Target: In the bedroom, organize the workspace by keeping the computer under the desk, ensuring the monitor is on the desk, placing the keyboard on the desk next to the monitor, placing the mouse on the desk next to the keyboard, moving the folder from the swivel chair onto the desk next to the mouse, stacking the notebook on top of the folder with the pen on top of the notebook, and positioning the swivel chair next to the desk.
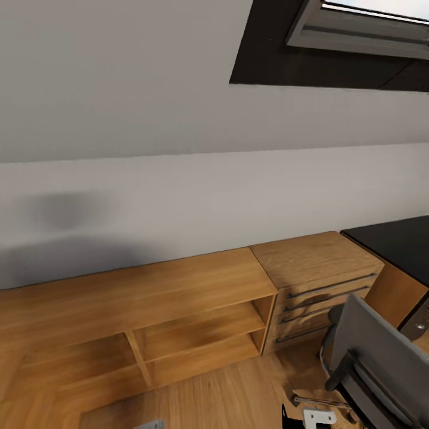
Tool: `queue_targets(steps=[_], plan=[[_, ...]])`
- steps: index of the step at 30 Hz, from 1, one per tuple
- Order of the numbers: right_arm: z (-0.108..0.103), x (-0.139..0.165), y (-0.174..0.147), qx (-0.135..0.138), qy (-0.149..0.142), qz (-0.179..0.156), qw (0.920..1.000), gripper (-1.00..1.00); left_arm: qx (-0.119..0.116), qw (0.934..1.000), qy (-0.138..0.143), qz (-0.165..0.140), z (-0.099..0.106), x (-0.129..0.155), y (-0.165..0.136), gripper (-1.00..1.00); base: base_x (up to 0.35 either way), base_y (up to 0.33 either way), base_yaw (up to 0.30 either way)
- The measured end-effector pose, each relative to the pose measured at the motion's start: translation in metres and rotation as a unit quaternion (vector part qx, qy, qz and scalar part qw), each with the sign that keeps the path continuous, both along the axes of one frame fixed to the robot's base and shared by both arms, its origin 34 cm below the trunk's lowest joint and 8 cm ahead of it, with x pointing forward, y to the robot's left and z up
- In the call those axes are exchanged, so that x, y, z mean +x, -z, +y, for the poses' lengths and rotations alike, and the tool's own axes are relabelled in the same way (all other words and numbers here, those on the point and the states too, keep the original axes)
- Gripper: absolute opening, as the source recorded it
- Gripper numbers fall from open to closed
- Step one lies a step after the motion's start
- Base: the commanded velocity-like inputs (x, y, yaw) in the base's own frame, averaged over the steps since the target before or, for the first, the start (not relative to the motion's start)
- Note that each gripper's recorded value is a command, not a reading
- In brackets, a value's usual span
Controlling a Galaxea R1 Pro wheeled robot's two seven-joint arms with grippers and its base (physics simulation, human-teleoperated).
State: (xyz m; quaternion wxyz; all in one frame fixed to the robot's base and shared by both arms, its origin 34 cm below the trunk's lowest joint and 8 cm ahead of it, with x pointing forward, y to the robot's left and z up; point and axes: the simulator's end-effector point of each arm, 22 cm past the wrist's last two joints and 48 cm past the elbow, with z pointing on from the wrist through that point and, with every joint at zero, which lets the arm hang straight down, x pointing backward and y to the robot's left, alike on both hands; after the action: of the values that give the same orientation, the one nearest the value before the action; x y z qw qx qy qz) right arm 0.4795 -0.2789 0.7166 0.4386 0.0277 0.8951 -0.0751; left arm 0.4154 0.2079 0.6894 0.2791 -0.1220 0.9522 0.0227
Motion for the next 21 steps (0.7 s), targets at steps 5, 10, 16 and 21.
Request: queue_targets(steps=[5,10,16,21], plan=[[0.0001,0.0,-0.0001,0.0,0.0,0.0,1.0,1.0,0.001,1.0,0.0,0.0,0.0008,0.0001,0.0,1.0,0.101,0.205,-0.3],[0.0002,0.0,-0.0001,0.0,-0.001,0.0,1.0,1.0,0.0,1.0,0.0,0.0,0.0007,0.0001,-0.0001,1.0,0.115,0.119,-0.3],[0.0002,0.0001,-0.0001,0.0,-0.001,0.0,1.0,1.0,0.001,1.0,0.0,0.0,0.0008,0.0003,-0.0001,1.0,0.107,0.075,-0.3],[0.0003,0.0001,-0.0001,0.0,-0.001,0.0,1.0,1.0,0.001,1.0,0.0,0.0,0.0008,0.0,0.0001,1.0,0.054,0.02,-0.3]])
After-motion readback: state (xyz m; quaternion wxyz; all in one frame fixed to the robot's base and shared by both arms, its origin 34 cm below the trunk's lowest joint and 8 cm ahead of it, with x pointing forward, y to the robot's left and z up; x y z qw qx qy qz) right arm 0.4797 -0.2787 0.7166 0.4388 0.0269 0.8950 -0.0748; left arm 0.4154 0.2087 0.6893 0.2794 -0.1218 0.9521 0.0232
